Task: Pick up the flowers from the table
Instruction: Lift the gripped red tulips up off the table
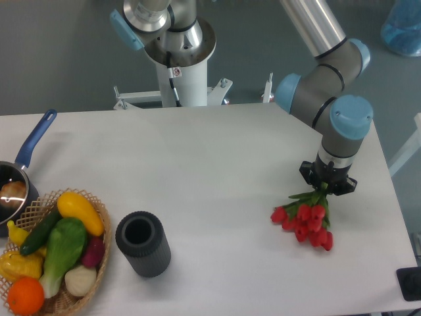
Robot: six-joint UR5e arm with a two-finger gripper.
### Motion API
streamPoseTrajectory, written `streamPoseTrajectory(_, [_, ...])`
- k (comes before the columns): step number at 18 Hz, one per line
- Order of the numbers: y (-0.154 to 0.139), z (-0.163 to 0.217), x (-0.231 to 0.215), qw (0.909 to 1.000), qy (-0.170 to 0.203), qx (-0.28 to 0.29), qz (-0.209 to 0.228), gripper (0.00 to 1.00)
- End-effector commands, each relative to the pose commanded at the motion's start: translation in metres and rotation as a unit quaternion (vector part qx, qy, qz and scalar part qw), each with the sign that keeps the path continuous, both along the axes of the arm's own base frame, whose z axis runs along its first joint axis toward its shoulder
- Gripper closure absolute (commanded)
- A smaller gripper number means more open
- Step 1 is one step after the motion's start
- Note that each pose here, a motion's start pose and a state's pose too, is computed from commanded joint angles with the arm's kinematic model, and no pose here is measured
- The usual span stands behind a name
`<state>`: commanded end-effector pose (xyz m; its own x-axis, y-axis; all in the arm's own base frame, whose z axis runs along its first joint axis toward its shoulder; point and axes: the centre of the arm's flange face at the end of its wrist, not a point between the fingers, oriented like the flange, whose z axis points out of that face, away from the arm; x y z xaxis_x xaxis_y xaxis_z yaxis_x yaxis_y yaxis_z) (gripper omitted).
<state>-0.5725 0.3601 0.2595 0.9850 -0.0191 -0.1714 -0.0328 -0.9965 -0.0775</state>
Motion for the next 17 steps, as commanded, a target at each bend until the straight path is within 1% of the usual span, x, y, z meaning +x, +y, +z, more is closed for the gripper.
streamPoseTrajectory(3, [-0.005, 0.033, -0.008, 0.9996, 0.026, 0.008, 0.006, 1.0])
streamPoseTrajectory(4, [-0.011, 0.045, -0.013, 0.9993, 0.033, 0.011, 0.013, 1.0])
streamPoseTrajectory(5, [-0.018, 0.05, -0.016, 0.9992, 0.032, 0.01, 0.02, 1.0])
streamPoseTrajectory(7, [-0.032, 0.06, -0.026, 0.9995, 0.02, 0.003, 0.025, 1.0])
streamPoseTrajectory(8, [-0.032, 0.064, -0.028, 0.9998, 0.014, -0.006, 0.014, 1.0])
streamPoseTrajectory(10, [-0.031, 0.082, -0.031, 0.9997, 0.017, -0.013, -0.013, 1.0])
streamPoseTrajectory(13, [-0.033, 0.098, -0.03, 0.9997, 0.016, -0.009, -0.016, 1.0])
streamPoseTrajectory(15, [-0.029, 0.109, -0.03, 0.9996, 0.016, -0.011, -0.019, 1.0])
streamPoseTrajectory(17, [-0.029, 0.11, -0.03, 0.9997, 0.012, -0.013, -0.018, 1.0])
